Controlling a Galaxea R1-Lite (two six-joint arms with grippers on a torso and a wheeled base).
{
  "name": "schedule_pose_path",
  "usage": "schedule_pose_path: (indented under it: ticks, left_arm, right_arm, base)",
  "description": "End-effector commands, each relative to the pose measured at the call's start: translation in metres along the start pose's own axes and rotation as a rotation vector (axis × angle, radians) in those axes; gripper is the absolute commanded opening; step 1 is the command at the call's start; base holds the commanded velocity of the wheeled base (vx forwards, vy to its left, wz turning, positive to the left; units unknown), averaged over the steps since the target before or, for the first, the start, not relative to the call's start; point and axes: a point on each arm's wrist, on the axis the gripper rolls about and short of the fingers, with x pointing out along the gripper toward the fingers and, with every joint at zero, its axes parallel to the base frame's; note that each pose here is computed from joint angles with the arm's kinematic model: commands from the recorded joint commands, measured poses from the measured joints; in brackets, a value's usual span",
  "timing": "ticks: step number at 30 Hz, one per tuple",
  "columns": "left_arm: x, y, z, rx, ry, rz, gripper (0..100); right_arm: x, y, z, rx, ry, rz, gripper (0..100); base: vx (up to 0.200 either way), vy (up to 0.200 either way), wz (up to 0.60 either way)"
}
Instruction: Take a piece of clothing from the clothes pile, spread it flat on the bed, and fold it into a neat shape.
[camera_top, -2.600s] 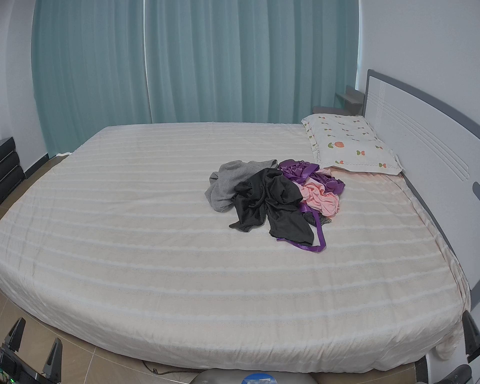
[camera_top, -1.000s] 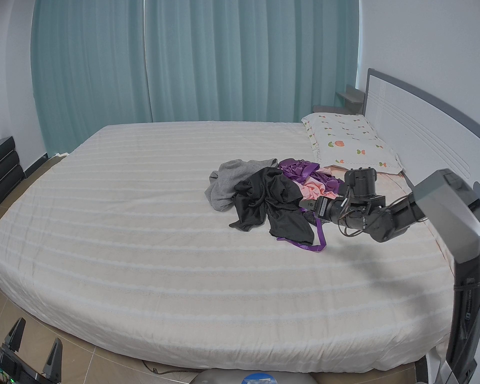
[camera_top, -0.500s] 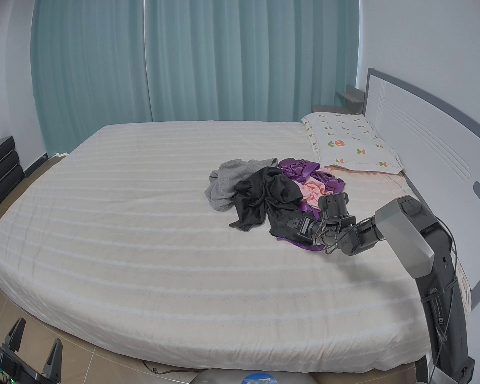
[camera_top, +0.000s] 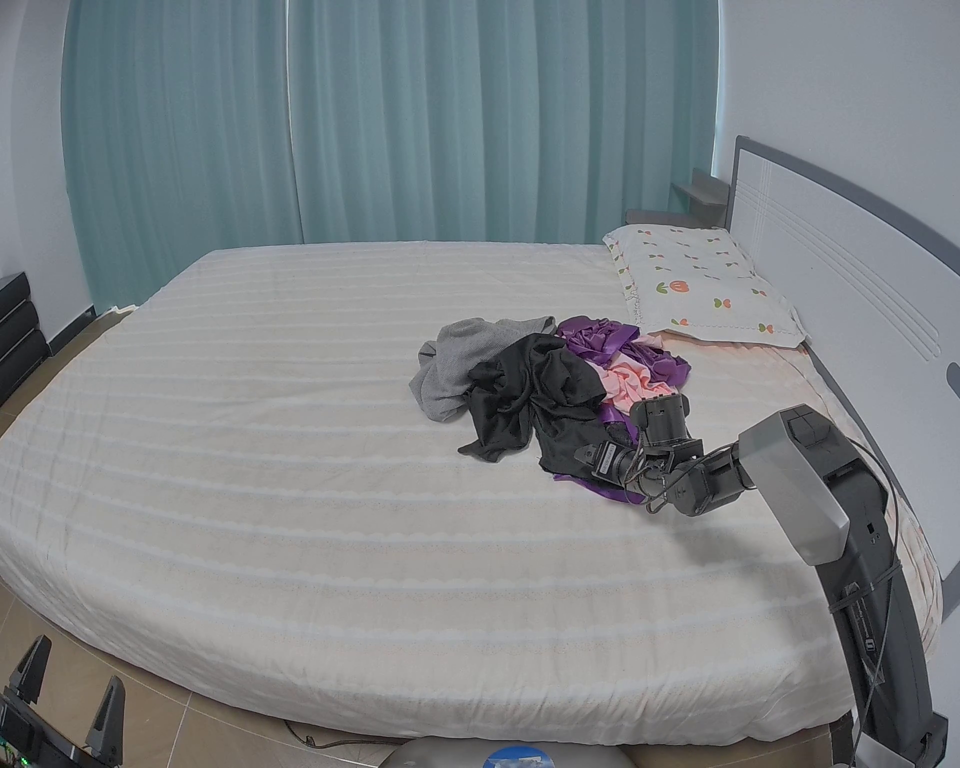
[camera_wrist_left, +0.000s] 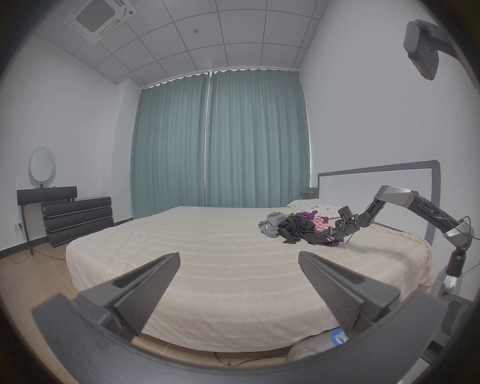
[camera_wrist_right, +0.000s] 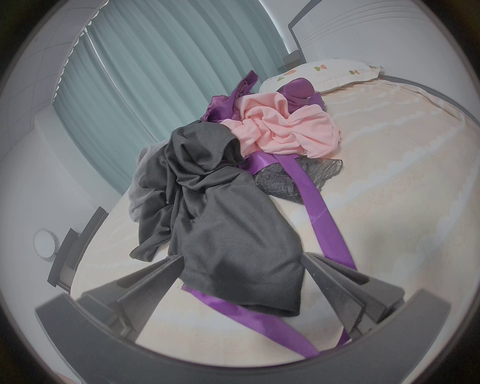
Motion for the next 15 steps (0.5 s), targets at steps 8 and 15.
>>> schedule_pose_path:
  ticks: [8,15]
  left_arm:
    - [0.0,0.0,-0.005,0.0,0.002,0.0,100]
    - [0.0,0.0,-0.005,0.0,0.002,0.0,100]
  right_arm:
    - [0.013,0.006,-0.005,-0.006,0.007,0.006,100]
    - [0.021,0.007,-0.009,-0.009,0.01,0.011,0]
  base:
    - [0.0,0.0,0.0]
    - [0.0,0.0,0.0]
